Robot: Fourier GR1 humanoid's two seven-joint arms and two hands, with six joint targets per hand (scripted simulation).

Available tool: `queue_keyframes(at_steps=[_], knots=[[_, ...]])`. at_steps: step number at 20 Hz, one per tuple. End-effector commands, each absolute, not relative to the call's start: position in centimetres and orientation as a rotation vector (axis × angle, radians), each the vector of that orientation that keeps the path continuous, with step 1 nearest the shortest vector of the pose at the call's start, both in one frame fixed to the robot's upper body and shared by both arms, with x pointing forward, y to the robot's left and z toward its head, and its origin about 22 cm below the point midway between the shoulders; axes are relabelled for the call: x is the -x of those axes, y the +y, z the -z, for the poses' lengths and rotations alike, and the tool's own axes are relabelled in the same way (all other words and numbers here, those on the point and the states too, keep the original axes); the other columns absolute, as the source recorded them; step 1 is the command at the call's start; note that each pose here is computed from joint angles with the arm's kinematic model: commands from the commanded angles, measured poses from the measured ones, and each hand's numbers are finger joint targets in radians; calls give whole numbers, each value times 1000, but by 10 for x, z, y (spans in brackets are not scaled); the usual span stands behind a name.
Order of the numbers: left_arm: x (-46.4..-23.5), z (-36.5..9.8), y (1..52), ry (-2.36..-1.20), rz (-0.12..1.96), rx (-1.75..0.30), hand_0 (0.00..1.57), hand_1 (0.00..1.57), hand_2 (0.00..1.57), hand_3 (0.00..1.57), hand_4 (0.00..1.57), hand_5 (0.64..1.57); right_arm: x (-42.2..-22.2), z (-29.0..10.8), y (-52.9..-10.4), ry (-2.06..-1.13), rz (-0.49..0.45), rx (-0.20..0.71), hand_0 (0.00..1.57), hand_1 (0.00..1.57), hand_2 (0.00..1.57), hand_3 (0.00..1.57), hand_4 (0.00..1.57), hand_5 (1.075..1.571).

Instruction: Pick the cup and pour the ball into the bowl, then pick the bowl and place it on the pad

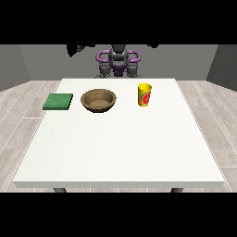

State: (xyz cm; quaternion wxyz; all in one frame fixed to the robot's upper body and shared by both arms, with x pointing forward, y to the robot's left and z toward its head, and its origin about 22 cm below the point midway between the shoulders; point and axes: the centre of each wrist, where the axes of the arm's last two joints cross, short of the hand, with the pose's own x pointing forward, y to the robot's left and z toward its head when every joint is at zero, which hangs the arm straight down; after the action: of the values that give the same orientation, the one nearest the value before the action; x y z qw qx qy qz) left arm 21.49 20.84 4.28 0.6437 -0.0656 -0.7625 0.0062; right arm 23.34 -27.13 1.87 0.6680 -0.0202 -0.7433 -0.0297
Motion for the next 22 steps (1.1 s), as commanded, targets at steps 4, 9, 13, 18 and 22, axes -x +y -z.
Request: queue_keyframes(at_steps=[4,9,13,18,22], knots=[[-253,-55,235,-1893,41,94,0,0,0,0,0,1376,-264,-36,-266,-1790,34,-24,0,0,0,0,0,1563],[-283,-55,242,-1976,82,-8,0,0,0,0,0,1283,-286,-41,-244,-1903,4,-19,0,0,0,0,0,1562],[-299,-49,265,-1941,81,-96,0,0,0,0,0,1252,-287,-37,-284,-1878,-50,-47,0,0,0,0,0,1561],[-318,-35,257,-1907,95,-85,0,0,0,0,0,1245,-299,-33,-304,-1846,-47,-19,0,0,0,0,0,1561],[-319,-13,261,-1959,88,-120,0,0,0,0,0,1236,-303,-30,-330,-1888,-28,-13,0,0,0,0,0,1562]])
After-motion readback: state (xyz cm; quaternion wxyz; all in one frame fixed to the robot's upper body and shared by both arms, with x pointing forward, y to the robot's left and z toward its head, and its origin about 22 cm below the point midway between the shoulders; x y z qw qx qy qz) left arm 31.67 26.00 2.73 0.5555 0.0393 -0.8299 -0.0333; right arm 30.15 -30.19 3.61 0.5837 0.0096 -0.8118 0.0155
